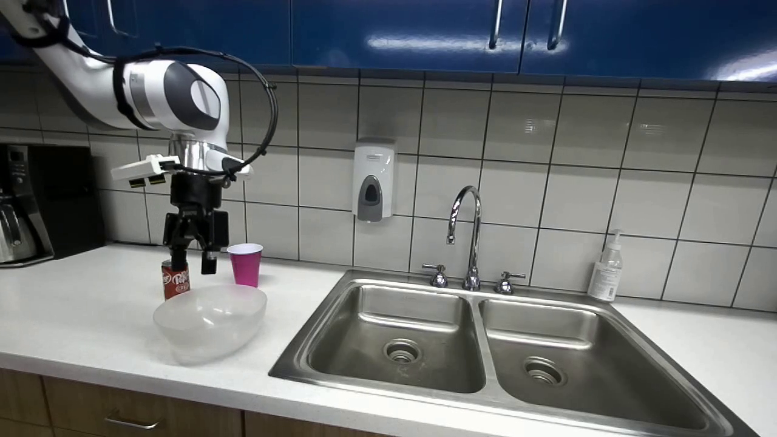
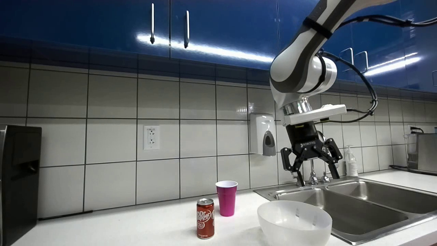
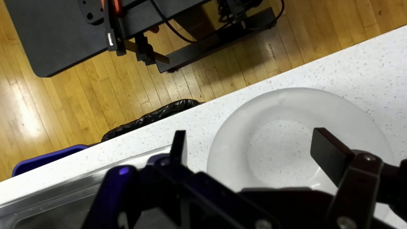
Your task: Put the plastic bowl in the left sink
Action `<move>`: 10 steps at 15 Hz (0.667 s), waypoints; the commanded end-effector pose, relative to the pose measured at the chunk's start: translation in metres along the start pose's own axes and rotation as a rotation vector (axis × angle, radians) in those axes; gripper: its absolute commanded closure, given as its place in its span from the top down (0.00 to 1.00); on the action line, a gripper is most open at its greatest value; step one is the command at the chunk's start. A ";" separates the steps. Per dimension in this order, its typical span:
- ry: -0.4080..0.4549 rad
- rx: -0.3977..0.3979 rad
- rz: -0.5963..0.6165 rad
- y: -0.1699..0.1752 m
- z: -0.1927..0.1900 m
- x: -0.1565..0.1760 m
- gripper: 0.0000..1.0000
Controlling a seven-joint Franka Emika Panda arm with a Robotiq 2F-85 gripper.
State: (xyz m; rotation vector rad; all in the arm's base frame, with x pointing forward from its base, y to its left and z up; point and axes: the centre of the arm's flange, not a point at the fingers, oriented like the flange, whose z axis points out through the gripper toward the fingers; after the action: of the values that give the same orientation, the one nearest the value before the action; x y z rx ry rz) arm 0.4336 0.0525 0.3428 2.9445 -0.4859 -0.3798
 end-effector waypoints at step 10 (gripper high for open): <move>0.052 -0.040 -0.030 -0.024 0.036 0.081 1.00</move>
State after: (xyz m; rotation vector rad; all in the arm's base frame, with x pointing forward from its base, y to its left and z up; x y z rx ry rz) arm 0.4797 0.0534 0.2963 2.9475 -0.4152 -0.3219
